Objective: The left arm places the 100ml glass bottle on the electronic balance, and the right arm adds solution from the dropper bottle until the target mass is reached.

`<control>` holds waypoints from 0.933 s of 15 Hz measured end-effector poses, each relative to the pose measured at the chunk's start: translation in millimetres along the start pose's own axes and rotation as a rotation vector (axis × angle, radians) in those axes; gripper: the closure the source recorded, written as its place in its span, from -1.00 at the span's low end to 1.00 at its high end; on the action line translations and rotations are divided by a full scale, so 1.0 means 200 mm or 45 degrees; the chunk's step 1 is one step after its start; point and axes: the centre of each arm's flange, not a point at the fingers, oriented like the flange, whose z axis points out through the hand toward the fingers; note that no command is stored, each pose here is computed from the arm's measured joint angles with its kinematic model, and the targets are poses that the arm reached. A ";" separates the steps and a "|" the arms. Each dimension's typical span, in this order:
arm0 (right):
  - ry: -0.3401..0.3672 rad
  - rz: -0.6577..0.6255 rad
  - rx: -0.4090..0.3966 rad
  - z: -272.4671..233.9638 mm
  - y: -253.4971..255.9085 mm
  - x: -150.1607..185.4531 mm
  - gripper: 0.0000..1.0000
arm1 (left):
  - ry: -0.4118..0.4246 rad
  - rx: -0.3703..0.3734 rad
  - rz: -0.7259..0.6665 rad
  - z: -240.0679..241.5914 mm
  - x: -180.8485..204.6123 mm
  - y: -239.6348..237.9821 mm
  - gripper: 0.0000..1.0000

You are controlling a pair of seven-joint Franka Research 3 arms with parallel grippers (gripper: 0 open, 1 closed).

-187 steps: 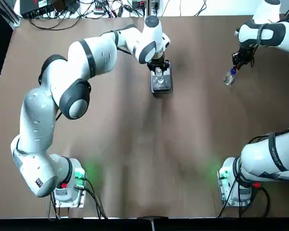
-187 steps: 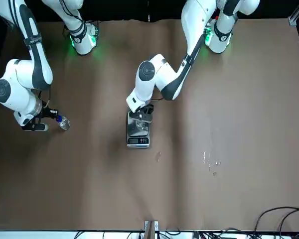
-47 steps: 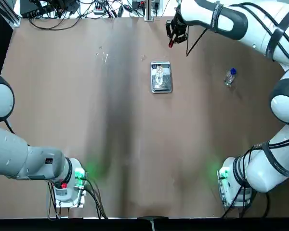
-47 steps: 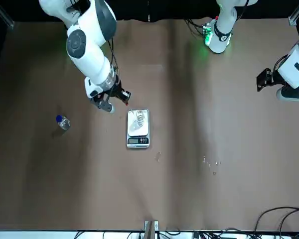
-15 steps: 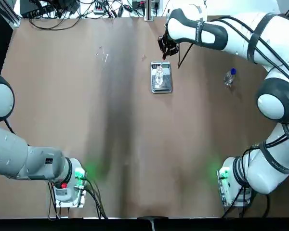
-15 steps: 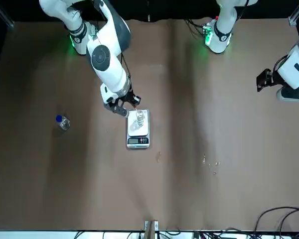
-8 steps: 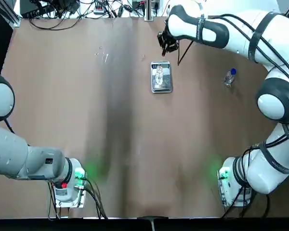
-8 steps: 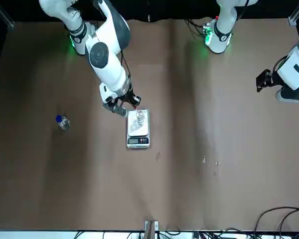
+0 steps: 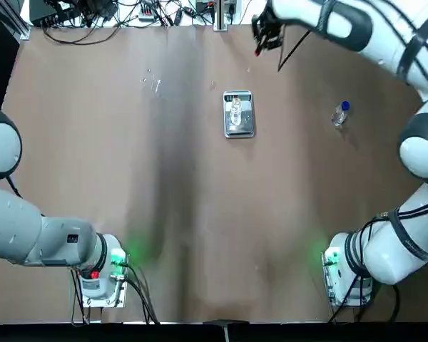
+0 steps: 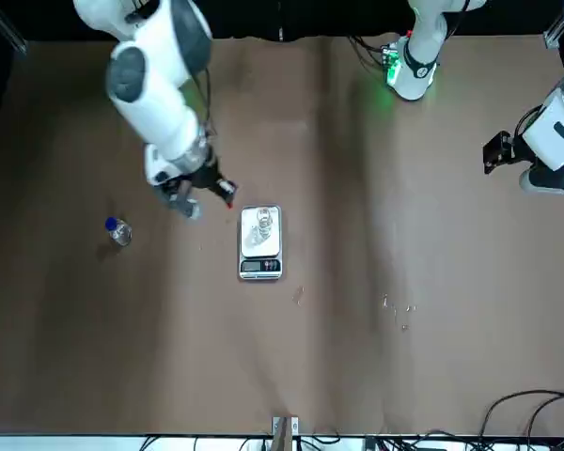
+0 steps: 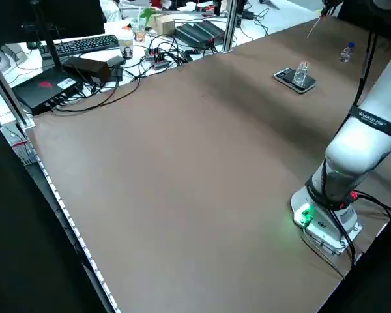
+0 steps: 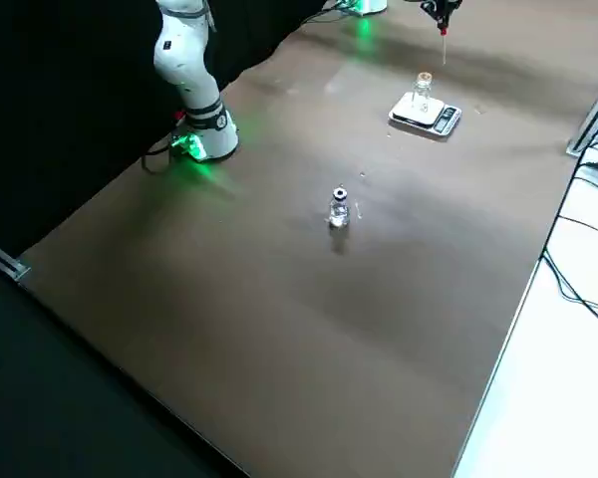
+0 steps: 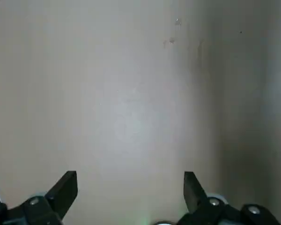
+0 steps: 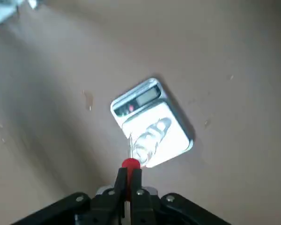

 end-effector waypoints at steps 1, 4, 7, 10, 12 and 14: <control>0.005 0.020 -0.001 -0.05 0.06 0.08 0.89 | 0.000 0.000 0.000 0.00 0.00 0.00 -1.00; 0.000 0.040 -0.027 -0.17 0.25 0.29 0.89 | 0.000 0.000 0.000 0.00 0.00 0.00 -1.00; -0.094 -0.043 -0.123 -0.26 0.55 0.50 0.89 | 0.001 0.000 0.000 0.00 0.00 0.00 -1.00; -0.128 -0.092 -0.148 -0.38 0.84 0.69 0.89 | 0.039 -0.069 -0.010 -0.01 0.02 0.00 -1.00; -0.120 -0.108 -0.158 -0.44 1.02 0.78 0.89 | 0.071 -0.114 -0.020 -0.02 0.03 0.00 -1.00; -0.115 -0.111 -0.186 -0.45 1.21 0.84 0.89 | 0.080 -0.121 -0.025 -0.02 0.03 -0.01 -1.00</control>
